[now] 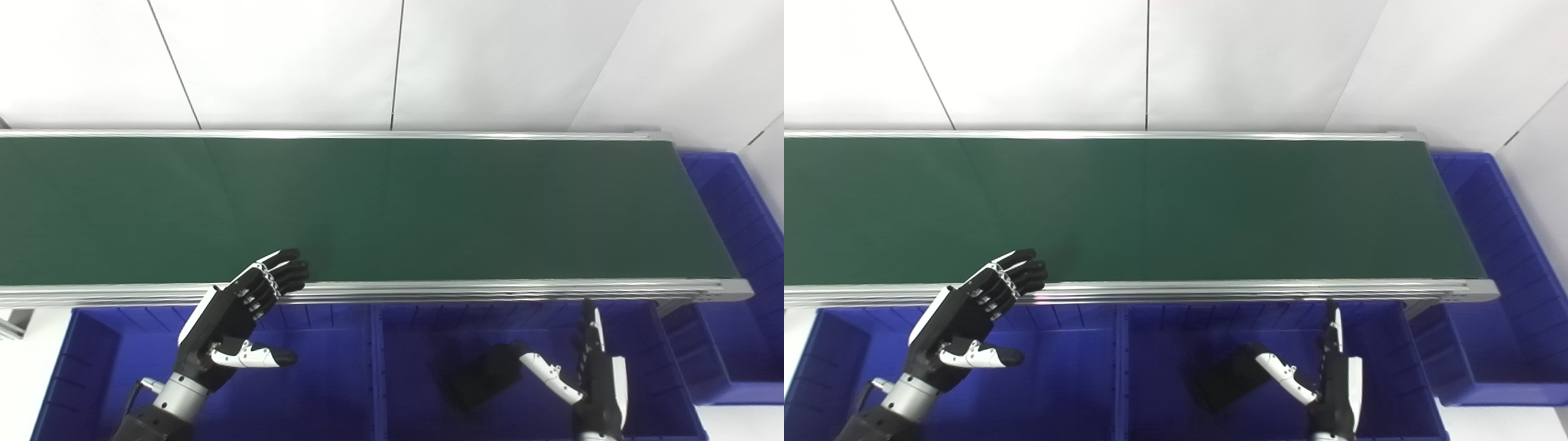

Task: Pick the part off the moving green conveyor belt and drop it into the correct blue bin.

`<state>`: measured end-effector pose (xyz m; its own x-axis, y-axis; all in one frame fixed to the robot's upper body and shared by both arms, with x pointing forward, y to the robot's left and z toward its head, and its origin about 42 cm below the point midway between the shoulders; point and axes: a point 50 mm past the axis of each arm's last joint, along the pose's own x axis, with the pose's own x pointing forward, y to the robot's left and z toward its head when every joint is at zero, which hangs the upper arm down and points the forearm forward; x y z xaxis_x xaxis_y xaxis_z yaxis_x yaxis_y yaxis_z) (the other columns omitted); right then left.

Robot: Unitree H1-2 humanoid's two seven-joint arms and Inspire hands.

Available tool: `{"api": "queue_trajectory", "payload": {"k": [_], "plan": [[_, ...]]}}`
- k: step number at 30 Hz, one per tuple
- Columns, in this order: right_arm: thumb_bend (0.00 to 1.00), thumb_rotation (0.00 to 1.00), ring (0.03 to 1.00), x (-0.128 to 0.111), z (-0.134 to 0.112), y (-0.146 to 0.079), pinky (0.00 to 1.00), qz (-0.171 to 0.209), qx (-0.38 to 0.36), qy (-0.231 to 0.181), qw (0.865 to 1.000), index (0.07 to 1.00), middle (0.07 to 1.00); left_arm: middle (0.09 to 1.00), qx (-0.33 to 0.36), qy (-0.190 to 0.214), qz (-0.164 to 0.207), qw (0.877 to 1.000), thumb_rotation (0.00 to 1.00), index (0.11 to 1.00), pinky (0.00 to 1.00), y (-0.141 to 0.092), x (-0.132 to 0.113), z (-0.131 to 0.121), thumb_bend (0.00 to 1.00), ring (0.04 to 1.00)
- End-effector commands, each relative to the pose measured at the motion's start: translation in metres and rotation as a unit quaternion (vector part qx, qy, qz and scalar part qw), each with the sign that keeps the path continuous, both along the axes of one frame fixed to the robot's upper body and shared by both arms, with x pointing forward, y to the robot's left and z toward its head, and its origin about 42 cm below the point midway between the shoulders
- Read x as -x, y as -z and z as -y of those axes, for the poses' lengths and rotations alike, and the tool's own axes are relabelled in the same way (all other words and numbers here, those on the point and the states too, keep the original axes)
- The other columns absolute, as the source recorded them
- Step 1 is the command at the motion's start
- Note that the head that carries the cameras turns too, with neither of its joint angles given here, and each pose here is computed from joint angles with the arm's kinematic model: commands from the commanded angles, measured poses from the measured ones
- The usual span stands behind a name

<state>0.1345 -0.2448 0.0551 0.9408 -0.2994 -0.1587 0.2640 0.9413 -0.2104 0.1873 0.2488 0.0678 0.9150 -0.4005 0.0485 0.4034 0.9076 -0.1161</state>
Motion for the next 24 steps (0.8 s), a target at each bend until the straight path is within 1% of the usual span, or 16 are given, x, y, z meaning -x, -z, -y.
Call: {"api": "queue_trajectory", "payload": {"k": [1, 3, 4, 5, 6, 7, 10, 11, 12, 15, 18, 20, 21, 24], "plan": [[0.85, 0.34, 0.931, -0.005, -0.009, -0.026, 0.89, 0.065, 0.001, -0.021, 0.998, 1.0, 0.965, 0.811, -0.005, 0.007, 0.027, 1.0, 0.16, 0.831, 0.83, -0.01, -0.003, 0.001, 1.0, 0.814], [0.84, 0.36, 0.907, -0.008, -0.018, -0.046, 0.86, 0.094, 0.005, -0.042, 0.995, 0.995, 0.949, 0.81, -0.007, 0.007, 0.027, 1.0, 0.17, 0.83, 0.83, -0.01, -0.003, 0.002, 1.0, 0.813], [0.83, 0.36, 0.895, -0.01, -0.023, -0.055, 0.85, 0.107, 0.006, -0.052, 0.993, 0.978, 0.932, 0.813, -0.008, 0.008, 0.027, 1.0, 0.17, 0.83, 0.83, -0.01, -0.003, 0.003, 1.0, 0.815], [0.82, 0.35, 0.883, -0.013, -0.028, -0.064, 0.84, 0.12, 0.005, -0.065, 0.991, 0.956, 0.911, 0.814, -0.009, 0.008, 0.028, 1.0, 0.17, 0.832, 0.83, -0.01, -0.003, 0.003, 1.0, 0.815], [0.82, 0.35, 0.883, -0.016, -0.033, -0.072, 0.84, 0.134, 0.003, -0.082, 0.988, 0.956, 0.911, 0.814, -0.011, 0.008, 0.029, 0.999, 0.17, 0.832, 0.83, -0.01, -0.003, 0.004, 1.0, 0.815], [0.79, 0.35, 0.878, -0.019, -0.039, -0.079, 0.84, 0.143, 0.004, -0.097, 0.985, 0.949, 0.904, 0.815, -0.013, 0.009, 0.03, 0.999, 0.17, 0.833, 0.83, -0.011, -0.003, 0.005, 1.0, 0.816], [0.79, 0.37, 0.863, -0.027, -0.054, -0.093, 0.81, 0.161, -0.004, -0.139, 0.977, 0.921, 0.89, 0.819, -0.012, 0.009, 0.03, 0.999, 0.16, 0.837, 0.83, -0.01, -0.002, 0.008, 1.0, 0.821], [0.78, 0.38, 0.859, -0.029, -0.057, -0.095, 0.8, 0.164, -0.006, -0.148, 0.975, 0.915, 0.886, 0.819, -0.012, 0.009, 0.029, 0.999, 0.15, 0.838, 0.83, -0.01, -0.002, 0.009, 1.0, 0.821], [0.78, 0.38, 0.858, -0.033, -0.065, -0.097, 0.8, 0.168, -0.01, -0.171, 0.971, 0.912, 0.884, 0.819, -0.01, 0.007, 0.028, 1.0, 0.15, 0.838, 0.83, -0.01, -0.001, 0.01, 1.0, 0.821], [0.78, 0.41, 0.846, -0.041, -0.08, -0.097, 0.78, 0.173, -0.015, -0.22, 0.96, 0.905, 0.882, 0.819, -0.008, 0.006, 0.025, 1.0, 0.14, 0.84, 0.83, -0.01, 0.001, 0.014, 1.0, 0.818], [0.79, 0.44, 0.84, -0.048, -0.09, -0.092, 0.77, 0.164, -0.018, -0.265, 0.95, 0.901, 0.881, 0.821, -0.008, 0.005, 0.024, 1.0, 0.14, 0.845, 0.83, -0.011, 0.004, 0.019, 1.0, 0.82], [0.8, 0.46, 0.834, -0.053, -0.096, -0.087, 0.76, 0.156, -0.022, -0.289, 0.944, 0.896, 0.875, 0.822, -0.01, 0.004, 0.024, 1.0, 0.15, 0.848, 0.83, -0.01, 0.006, 0.022, 1.0, 0.819], [0.82, 0.47, 0.827, -0.056, -0.098, -0.084, 0.75, 0.15, -0.024, -0.298, 0.942, 0.891, 0.869, 0.825, -0.01, 0.004, 0.024, 1.0, 0.14, 0.851, 0.83, -0.01, 0.007, 0.024, 0.99, 0.821], [0.84, 0.49, 0.823, -0.059, -0.101, -0.077, 0.75, 0.141, -0.032, -0.318, 0.937, 0.893, 0.866, 0.829, -0.011, 0.003, 0.023, 1.0, 0.15, 0.853, 0.84, -0.009, 0.01, 0.027, 1.0, 0.824]]}}
